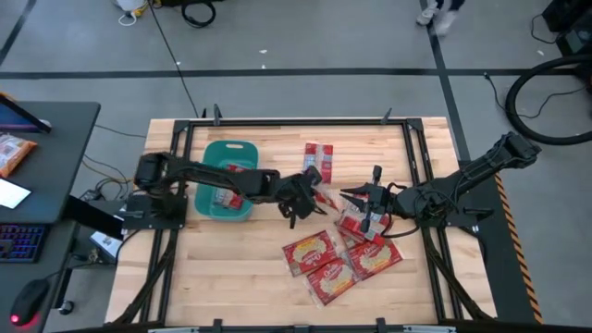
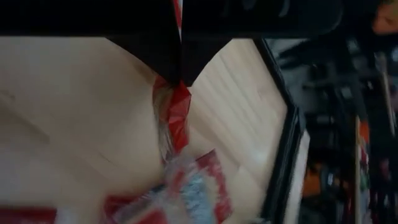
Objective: Sort popcorn bags into baskets
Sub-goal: Put the red popcorn bag into the green bin
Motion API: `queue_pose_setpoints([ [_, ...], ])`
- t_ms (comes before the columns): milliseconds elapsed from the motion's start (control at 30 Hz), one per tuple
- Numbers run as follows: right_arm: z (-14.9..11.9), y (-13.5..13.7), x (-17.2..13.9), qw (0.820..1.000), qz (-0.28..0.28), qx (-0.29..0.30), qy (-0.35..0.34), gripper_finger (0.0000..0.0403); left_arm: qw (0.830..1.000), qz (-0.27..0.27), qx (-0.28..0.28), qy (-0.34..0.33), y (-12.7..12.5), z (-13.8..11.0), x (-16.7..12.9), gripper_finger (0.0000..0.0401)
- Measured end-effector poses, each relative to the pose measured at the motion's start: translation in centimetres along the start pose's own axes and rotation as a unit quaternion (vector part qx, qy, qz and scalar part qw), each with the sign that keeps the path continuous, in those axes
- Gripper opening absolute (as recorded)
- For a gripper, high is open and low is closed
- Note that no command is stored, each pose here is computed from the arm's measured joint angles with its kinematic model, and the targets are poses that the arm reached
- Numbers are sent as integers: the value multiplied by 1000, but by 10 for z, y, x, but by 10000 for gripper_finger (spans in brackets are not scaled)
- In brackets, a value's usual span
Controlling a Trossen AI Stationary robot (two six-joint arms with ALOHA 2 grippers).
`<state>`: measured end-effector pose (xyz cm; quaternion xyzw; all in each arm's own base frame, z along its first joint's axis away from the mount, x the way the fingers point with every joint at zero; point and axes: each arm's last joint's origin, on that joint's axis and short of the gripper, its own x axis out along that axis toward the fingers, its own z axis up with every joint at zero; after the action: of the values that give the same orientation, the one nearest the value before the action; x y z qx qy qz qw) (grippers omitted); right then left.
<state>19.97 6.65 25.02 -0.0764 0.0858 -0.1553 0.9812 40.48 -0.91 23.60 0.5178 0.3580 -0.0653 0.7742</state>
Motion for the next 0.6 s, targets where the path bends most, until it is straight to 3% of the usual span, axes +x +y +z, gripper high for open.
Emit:
queue_pose_setpoints([
  [167, 0, 0, 0, 1000, 0, 2, 0, 52, 993, 1, -120, 6, 15, -8, -35, 1],
  [333, 0, 0, 0, 1000, 0, 3, 0, 52, 969, -6, -246, 22, 24, -19, -67, 1],
  [467, 0, 0, 0, 1000, 0, 3, 0, 52, 936, -12, -350, 38, 30, -32, -94, 1],
  [600, 0, 0, 0, 1000, 0, 3, 0, 52, 888, -22, -457, 51, 34, -48, -122, 1],
])
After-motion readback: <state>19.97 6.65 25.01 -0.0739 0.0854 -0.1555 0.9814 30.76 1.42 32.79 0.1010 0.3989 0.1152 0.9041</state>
